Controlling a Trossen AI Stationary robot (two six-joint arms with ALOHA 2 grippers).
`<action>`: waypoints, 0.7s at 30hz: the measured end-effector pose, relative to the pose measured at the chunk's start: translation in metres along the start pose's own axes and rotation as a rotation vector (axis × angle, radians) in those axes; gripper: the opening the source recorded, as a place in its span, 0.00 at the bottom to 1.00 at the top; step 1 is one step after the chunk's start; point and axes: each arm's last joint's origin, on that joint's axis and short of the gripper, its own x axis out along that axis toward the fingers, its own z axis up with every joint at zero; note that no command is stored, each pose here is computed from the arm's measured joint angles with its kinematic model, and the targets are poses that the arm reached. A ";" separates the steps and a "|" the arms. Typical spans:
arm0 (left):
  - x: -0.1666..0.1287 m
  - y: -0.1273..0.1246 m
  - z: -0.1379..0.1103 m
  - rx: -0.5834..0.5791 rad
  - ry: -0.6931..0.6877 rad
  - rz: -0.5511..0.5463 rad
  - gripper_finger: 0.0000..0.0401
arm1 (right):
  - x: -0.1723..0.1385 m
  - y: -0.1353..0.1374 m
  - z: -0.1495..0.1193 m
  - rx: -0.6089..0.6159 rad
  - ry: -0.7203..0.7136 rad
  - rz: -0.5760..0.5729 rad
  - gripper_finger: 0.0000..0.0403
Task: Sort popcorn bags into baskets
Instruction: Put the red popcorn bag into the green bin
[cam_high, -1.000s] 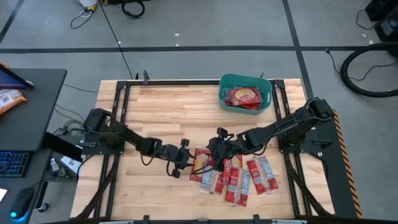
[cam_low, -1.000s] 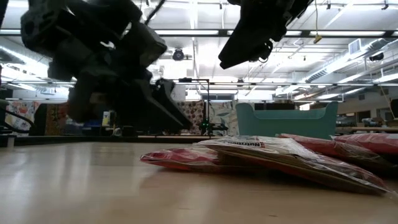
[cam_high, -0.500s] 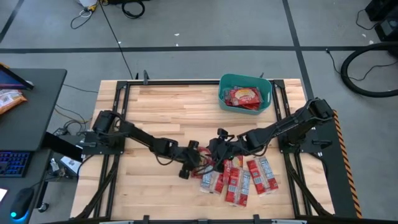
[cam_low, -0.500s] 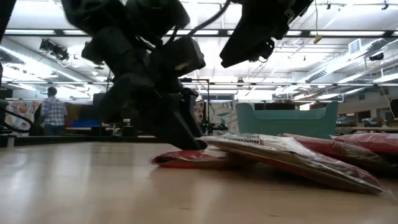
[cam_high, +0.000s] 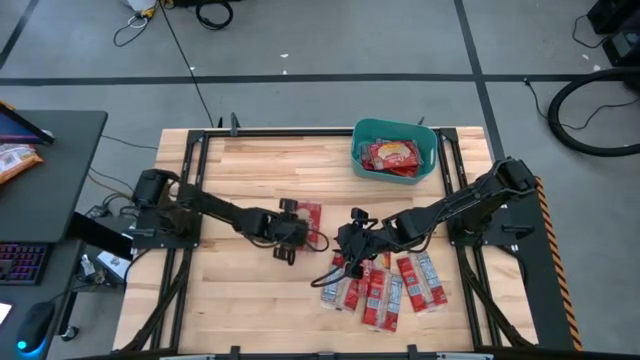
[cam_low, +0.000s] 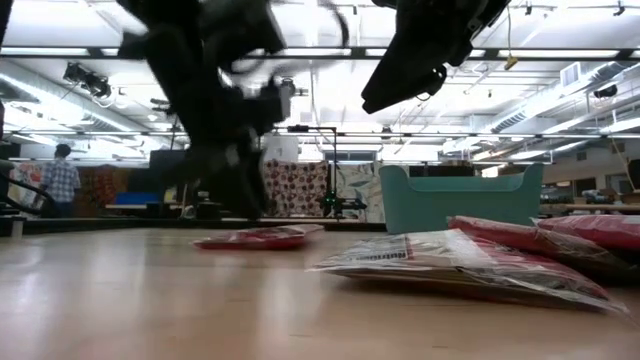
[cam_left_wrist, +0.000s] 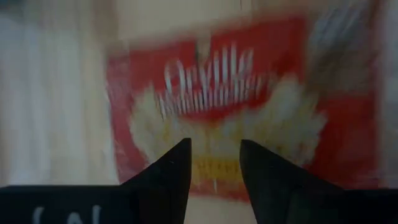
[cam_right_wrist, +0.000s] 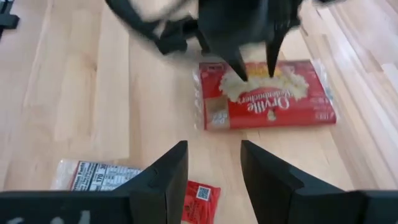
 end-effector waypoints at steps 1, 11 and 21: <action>-0.007 0.001 0.003 0.005 -0.024 -0.008 0.35 | 0.000 0.000 0.000 -0.004 0.002 -0.001 0.38; -0.034 -0.052 -0.010 0.141 -0.074 -0.122 0.35 | 0.000 -0.001 -0.002 -0.027 0.013 -0.028 0.38; -0.036 -0.074 -0.023 0.048 -0.162 0.009 0.48 | 0.000 -0.002 0.001 -0.053 -0.024 -0.063 0.38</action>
